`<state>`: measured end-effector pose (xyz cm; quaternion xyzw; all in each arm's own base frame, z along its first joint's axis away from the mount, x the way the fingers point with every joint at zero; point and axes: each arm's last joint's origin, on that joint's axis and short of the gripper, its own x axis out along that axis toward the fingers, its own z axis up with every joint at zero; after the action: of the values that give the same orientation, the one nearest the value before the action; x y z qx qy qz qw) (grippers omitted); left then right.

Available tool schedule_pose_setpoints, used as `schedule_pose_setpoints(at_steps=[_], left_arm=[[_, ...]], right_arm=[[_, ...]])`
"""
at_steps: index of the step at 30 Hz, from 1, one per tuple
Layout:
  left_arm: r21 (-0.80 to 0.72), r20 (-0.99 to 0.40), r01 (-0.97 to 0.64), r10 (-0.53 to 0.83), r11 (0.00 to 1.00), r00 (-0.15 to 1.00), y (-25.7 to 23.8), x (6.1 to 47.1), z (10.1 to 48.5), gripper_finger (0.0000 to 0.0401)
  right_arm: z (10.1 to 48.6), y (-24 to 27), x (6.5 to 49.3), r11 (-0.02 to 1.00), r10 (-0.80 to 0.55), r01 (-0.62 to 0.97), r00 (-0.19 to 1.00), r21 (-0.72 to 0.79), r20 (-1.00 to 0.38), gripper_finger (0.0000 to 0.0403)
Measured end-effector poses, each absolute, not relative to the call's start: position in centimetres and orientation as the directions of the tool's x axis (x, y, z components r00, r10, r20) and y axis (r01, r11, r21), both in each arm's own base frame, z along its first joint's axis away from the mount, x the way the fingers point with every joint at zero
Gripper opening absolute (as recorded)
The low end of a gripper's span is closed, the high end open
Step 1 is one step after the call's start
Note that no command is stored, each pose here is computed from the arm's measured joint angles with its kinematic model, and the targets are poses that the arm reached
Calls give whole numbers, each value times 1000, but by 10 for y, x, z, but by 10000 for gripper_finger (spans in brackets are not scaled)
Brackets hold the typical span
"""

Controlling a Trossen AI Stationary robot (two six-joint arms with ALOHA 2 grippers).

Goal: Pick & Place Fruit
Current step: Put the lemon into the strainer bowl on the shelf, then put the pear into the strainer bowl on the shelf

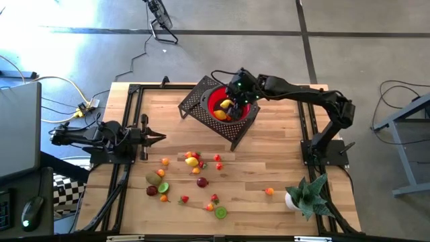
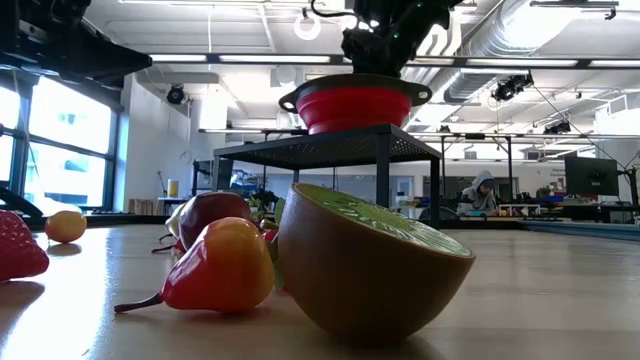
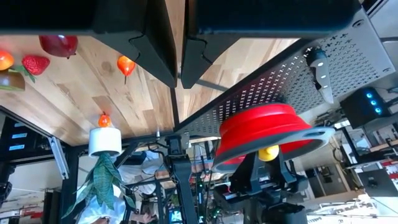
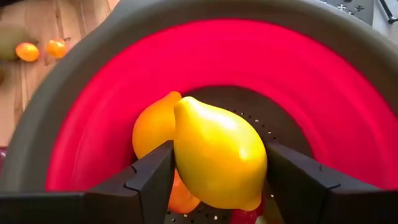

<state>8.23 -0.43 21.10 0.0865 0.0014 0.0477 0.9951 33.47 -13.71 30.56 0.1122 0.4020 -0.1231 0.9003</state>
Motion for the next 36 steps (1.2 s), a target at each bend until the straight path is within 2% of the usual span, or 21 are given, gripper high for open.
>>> schedule_pose_setpoints(at_steps=[9,17,27,36], left_arm=[[173,4,-95,96,980,995,-4,82,211,19],[172,4,-94,95,981,995,-4,82,211,19],[171,4,-94,95,981,995,-4,82,211,19],[122,4,-95,95,988,995,-4,82,211,19]], right_arm=[[307,-137,336,968,-137,247,660,41,-739,242],[330,-132,324,968,-202,251,697,-30,-688,246],[379,-109,286,972,-216,231,786,-49,-579,190],[391,-77,254,973,-140,227,737,47,-661,118]])
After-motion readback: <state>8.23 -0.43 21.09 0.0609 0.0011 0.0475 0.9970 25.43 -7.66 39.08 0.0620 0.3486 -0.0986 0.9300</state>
